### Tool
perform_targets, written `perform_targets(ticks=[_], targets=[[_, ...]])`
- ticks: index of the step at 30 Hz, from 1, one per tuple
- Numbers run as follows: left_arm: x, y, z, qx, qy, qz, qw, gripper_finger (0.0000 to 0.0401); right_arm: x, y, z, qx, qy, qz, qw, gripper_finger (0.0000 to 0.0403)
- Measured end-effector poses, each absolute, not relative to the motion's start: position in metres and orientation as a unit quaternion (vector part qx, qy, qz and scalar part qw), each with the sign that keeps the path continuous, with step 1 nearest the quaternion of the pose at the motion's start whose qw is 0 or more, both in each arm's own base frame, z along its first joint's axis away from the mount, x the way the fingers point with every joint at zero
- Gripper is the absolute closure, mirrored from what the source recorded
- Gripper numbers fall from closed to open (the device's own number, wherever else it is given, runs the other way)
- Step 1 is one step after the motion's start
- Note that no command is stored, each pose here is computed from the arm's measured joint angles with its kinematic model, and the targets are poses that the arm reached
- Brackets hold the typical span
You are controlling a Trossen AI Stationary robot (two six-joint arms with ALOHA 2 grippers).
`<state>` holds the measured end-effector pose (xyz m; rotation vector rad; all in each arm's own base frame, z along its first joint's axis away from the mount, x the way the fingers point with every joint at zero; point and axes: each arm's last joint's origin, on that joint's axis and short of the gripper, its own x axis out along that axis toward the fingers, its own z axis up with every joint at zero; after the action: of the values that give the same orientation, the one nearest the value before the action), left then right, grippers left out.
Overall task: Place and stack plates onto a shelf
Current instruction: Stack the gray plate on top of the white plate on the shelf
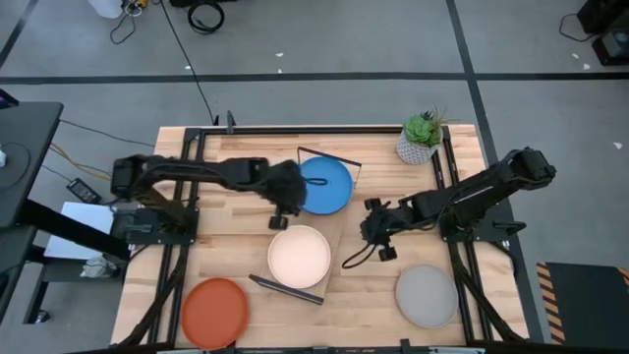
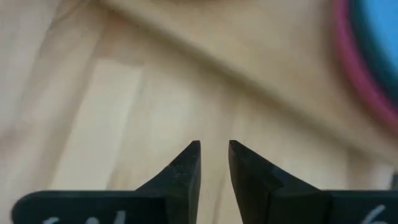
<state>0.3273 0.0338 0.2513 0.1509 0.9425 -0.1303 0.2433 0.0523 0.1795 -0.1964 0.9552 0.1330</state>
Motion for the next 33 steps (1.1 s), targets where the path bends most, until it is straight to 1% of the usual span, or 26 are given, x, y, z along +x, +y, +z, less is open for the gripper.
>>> perform_targets(ticks=[6, 9, 13, 16, 24, 31, 33], targets=[[0.292, 0.034, 0.254, 0.064, 0.425, -0.027, 0.903, 0.0332, 0.228, 0.062, 0.19, -0.057, 0.567, 0.126, 0.812, 0.0267], [0.281, 0.033, 0.261, 0.058, 0.411, -0.005, 0.91, 0.0332, 0.218, 0.072, 0.188, -0.029, 0.604, 0.165, 0.779, 0.0239], [0.273, 0.032, 0.274, 0.05, 0.382, 0.01, 0.923, 0.0332, 0.207, 0.091, 0.185, -0.024, 0.62, 0.19, 0.761, 0.0217], [0.27, 0.032, 0.282, 0.054, 0.364, 0.018, 0.93, 0.0332, 0.2, 0.103, 0.183, -0.043, 0.623, 0.183, 0.759, 0.0219], [0.267, 0.036, 0.291, 0.077, 0.34, 0.08, 0.934, 0.0332, 0.183, 0.114, 0.165, -0.034, 0.654, 0.15, 0.741, 0.025], [0.267, 0.036, 0.29, 0.093, 0.344, 0.077, 0.931, 0.0332, 0.181, 0.123, 0.139, -0.025, 0.694, 0.148, 0.704, 0.0263], [0.267, 0.036, 0.291, 0.094, 0.343, 0.077, 0.931, 0.0332, 0.182, 0.124, 0.134, -0.027, 0.703, 0.144, 0.695, 0.0274]])
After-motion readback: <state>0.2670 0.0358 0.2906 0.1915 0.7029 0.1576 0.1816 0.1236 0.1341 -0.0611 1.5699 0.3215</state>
